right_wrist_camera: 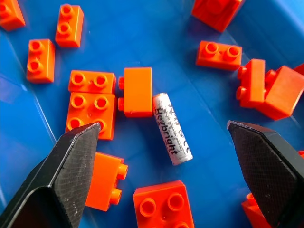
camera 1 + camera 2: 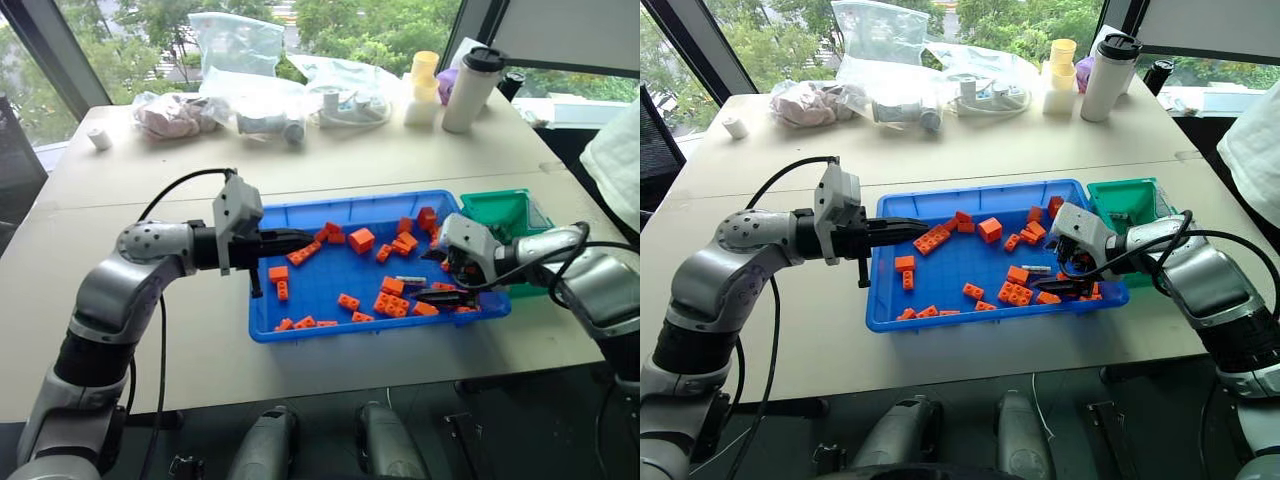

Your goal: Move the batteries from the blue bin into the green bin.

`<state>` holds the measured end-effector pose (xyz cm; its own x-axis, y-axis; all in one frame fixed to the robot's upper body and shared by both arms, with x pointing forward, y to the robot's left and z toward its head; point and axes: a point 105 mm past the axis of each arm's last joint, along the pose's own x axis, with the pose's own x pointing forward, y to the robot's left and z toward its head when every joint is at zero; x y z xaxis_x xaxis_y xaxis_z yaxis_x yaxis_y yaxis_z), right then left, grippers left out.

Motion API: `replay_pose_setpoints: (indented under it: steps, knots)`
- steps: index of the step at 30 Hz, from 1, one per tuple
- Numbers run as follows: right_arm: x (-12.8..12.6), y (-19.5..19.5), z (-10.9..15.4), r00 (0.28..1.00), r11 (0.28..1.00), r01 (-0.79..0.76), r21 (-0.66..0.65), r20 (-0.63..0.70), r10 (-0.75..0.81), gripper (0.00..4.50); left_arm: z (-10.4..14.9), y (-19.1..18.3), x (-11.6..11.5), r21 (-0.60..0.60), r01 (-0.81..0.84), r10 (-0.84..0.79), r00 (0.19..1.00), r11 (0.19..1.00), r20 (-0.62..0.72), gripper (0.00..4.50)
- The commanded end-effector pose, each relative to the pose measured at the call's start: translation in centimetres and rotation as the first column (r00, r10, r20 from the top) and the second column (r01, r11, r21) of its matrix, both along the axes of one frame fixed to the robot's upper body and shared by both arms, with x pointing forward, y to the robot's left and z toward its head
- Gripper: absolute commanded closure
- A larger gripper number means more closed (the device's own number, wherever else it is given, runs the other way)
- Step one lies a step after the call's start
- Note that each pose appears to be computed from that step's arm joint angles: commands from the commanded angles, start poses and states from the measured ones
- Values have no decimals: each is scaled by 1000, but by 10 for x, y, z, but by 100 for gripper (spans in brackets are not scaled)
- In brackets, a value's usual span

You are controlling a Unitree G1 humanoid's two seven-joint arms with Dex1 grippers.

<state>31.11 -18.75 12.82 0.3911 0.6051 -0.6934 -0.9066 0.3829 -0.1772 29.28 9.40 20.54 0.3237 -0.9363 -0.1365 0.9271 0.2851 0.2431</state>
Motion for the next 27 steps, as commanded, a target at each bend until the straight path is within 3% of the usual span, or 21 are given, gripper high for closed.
replay_pose_setpoints:
  steps: [1, 2, 4, 11, 13, 16, 20, 23, 27]
  knots:
    - [10, 0, 2, 999, 1000, -22, -22, 42, 23, 8, 11, 4, -4, -2, -13, 13, 999, 1000, 53, 450]
    - [12, 0, -1, 999, 999, -24, -22, 40, 25, 8, 11, 4, -5, -2, -16, 16, 998, 1000, 53, 450]
    - [16, 0, -5, 998, 999, -30, -29, 51, 32, 89, 11, 5, -5, -1, -21, 21, 998, 1000, 52, 450]
    - [20, 2, 1, 996, 999, -32, -22, 81, 34, 447, 11, 6, -6, -1, -30, 30, 998, 1000, 54, 450]
    - [23, 2, 10, 991, 1000, -19, -22, 129, 21, 449, 11, 6, -5, -1, -31, 31, 998, 1000, 55, 450]
    - [39, -5, 56, 961, 990, 98, 98, 250, -120, 449, 12, 5, -5, -5, -28, 28, 998, 1000, 56, 450]
    - [48, -55, 119, 832, 916, 331, 227, 387, -397, 449, 10, 3, -4, -13, -24, 25, 998, 1000, 52, 450]
    - [43, -83, 131, 765, 865, 432, 256, 403, -502, 449, 10, 2, -4, -22, -17, 18, 999, 1000, 48, 450]
    - [31, -115, 123, 706, 805, 547, 230, 390, -591, 449, 10, 0, -5, -34, -9, 11, 999, 999, 43, 450]
